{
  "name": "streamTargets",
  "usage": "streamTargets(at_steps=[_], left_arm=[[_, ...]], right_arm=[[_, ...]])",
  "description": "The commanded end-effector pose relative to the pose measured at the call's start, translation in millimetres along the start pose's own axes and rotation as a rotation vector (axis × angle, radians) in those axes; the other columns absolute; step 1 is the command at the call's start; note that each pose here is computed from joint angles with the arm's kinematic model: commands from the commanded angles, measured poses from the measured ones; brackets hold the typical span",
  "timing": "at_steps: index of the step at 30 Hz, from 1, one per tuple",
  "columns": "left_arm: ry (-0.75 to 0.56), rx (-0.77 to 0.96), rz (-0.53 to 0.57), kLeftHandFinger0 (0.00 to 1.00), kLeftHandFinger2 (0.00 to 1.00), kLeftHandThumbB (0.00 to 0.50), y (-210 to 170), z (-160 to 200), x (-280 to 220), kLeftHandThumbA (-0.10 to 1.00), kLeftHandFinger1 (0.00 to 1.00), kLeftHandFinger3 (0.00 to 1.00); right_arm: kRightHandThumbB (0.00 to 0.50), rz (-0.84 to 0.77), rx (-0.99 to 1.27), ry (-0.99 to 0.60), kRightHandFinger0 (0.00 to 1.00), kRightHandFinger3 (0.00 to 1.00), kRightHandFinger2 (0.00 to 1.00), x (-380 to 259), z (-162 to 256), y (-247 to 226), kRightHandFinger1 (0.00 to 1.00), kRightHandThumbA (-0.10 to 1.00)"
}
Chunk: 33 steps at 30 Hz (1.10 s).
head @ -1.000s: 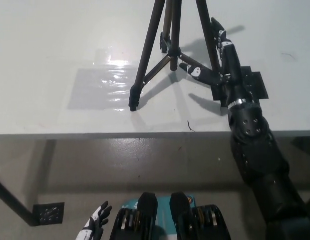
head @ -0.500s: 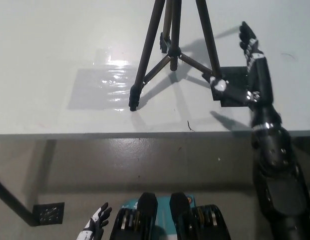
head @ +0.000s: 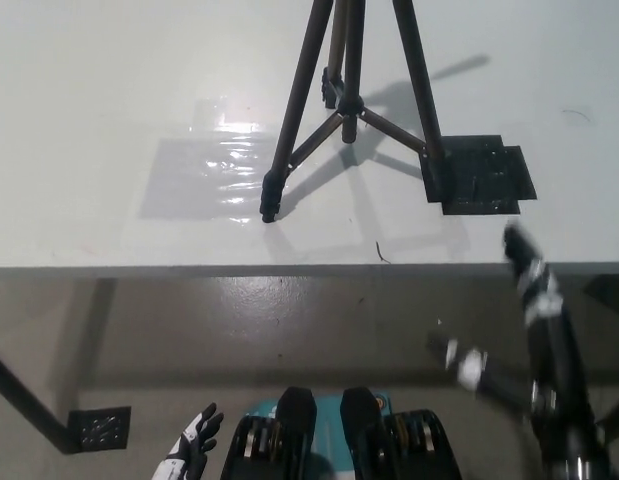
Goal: A tripod lies near the right hand side of the table and the robot grab a leg of the tripod using its right hand and put it up right.
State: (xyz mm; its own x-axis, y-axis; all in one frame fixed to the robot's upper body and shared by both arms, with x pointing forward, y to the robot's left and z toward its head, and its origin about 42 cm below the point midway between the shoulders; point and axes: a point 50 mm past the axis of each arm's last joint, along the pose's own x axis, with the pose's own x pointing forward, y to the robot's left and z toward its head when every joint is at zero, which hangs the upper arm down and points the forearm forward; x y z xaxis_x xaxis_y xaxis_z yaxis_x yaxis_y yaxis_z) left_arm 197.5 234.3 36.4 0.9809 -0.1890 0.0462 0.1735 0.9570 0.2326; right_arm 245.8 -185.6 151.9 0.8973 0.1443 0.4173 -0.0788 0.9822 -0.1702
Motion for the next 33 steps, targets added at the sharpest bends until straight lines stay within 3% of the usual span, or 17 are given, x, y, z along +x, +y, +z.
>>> streamTargets(at_steps=[1,7,11,17,18,24,26,28,33], left_arm=[[-0.096,-0.026,0.032,1.00,1.00,0.318,9,15,5,1.00,1.00,1.00],[-0.102,-0.046,0.022,1.00,1.00,0.319,8,15,8,1.00,1.00,1.00],[-0.109,-0.019,0.034,1.00,1.00,0.322,11,17,13,1.00,1.00,1.00],[-0.125,-0.028,0.040,1.00,1.00,0.338,15,18,22,1.00,1.00,1.00],[-0.124,-0.028,0.041,1.00,1.00,0.333,15,18,23,1.00,1.00,1.00],[-0.122,-0.039,0.044,1.00,1.00,0.350,16,20,29,1.00,1.00,1.00],[-0.116,-0.039,0.049,1.00,1.00,0.362,18,22,32,1.00,1.00,1.00],[-0.113,-0.038,0.045,1.00,1.00,0.369,19,23,34,1.00,1.00,1.00],[-0.121,-0.028,0.039,1.00,1.00,0.330,19,22,34,1.00,1.00,1.00]], right_arm=[[0.362,0.021,0.005,-0.065,1.00,1.00,1.00,-67,18,20,1.00,1.00],[0.372,-0.022,-0.065,0.113,1.00,1.00,1.00,-73,-43,13,1.00,1.00],[0.416,-0.044,-0.023,0.214,1.00,1.00,1.00,-73,-70,10,1.00,1.00],[0.424,-0.048,0.013,0.236,1.00,1.00,1.00,-65,-80,6,1.00,1.00],[0.401,-0.046,0.031,0.243,1.00,1.00,1.00,-65,-81,6,1.00,1.00],[0.378,-0.032,0.074,0.248,1.00,1.00,1.00,-60,-83,2,1.00,1.00],[0.403,-0.039,0.090,0.235,1.00,1.00,1.00,-56,-81,2,1.00,1.00],[0.392,-0.036,0.096,0.231,1.00,1.00,1.00,-54,-81,2,1.00,1.00],[0.410,-0.029,0.099,0.233,1.00,1.00,1.00,-55,-81,1,1.00,1.00]])
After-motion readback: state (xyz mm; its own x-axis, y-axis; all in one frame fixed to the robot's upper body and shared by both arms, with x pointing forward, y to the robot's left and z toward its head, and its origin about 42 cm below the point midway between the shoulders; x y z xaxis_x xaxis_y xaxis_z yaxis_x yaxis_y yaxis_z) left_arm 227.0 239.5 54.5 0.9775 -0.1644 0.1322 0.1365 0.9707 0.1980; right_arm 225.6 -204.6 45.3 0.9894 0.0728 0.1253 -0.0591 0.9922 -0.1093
